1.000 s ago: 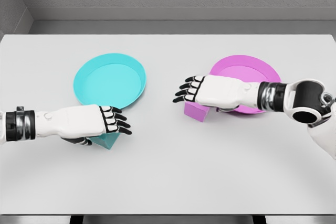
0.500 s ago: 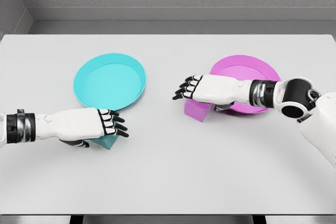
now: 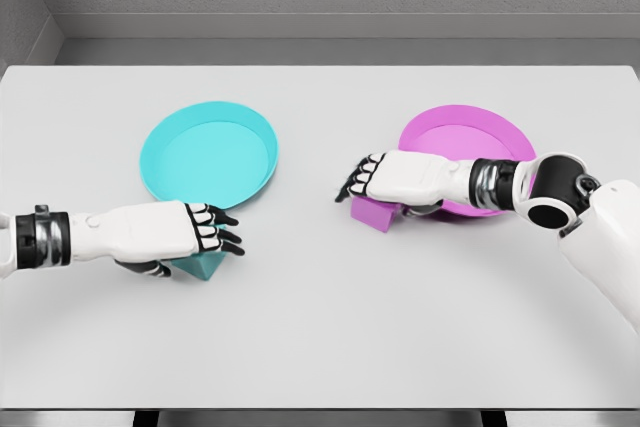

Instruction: Place the blocks in the corresponding plates according to their colors

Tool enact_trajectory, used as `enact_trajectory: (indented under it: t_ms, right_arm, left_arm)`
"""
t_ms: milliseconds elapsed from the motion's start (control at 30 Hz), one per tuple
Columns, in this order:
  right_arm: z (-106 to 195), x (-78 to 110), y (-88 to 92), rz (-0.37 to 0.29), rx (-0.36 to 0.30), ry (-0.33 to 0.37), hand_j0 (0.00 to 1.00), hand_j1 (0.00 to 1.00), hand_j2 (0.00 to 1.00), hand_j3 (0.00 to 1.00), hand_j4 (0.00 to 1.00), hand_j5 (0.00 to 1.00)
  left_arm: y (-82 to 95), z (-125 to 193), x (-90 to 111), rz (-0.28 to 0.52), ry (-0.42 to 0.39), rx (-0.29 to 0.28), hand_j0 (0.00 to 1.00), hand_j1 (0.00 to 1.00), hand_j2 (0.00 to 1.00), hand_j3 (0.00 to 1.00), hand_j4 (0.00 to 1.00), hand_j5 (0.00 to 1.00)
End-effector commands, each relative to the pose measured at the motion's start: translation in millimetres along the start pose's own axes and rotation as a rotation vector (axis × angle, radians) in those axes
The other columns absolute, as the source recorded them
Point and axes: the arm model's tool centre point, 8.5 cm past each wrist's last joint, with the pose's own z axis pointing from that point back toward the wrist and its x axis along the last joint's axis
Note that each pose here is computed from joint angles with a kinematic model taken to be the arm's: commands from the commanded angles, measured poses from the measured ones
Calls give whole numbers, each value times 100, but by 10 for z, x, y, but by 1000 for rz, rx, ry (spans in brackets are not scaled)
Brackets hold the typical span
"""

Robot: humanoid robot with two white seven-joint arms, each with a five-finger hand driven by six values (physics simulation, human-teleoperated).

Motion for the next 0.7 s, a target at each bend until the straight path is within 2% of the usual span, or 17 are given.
enact_trajectory:
  t_ms: [0,100,167,300,433,567,633,667]
  right_arm:
    - [11,-15,6,2,4,7,67,67,67,67,67,67]
    - [14,-18,3,2,3,8,65,65,65,65,65,65]
    - [13,-20,-9,2,0,7,58,58,58,58,58,58]
    - [13,-11,-36,-3,-12,1,58,58,58,58,58,58]
    - [22,-9,-74,-1,-22,-1,55,55,55,55,55,55]
    - [36,0,-123,-28,-53,-21,54,54,54,54,54,54]
    - [80,-22,-181,-57,-91,-29,54,54,54,54,54,54]
    - [85,-20,-191,-65,-99,-34,54,54,54,54,54,54]
  left_arm:
    - [4,-8,5,2,-2,2,95,95,95,95,95,95]
    - [23,0,-1,-1,-1,6,96,96,96,96,96,96]
    - [25,2,-7,-2,1,5,96,96,96,96,96,96]
    - [48,-2,-20,-4,6,12,96,96,96,96,96,96]
    - [53,-38,-71,6,56,16,96,96,96,96,96,96]
    - [61,-82,-62,7,52,22,95,95,95,95,95,95]
    - [60,-91,-53,5,47,22,86,86,86,86,86,86]
    - [59,-95,-42,4,40,22,78,78,78,78,78,78]
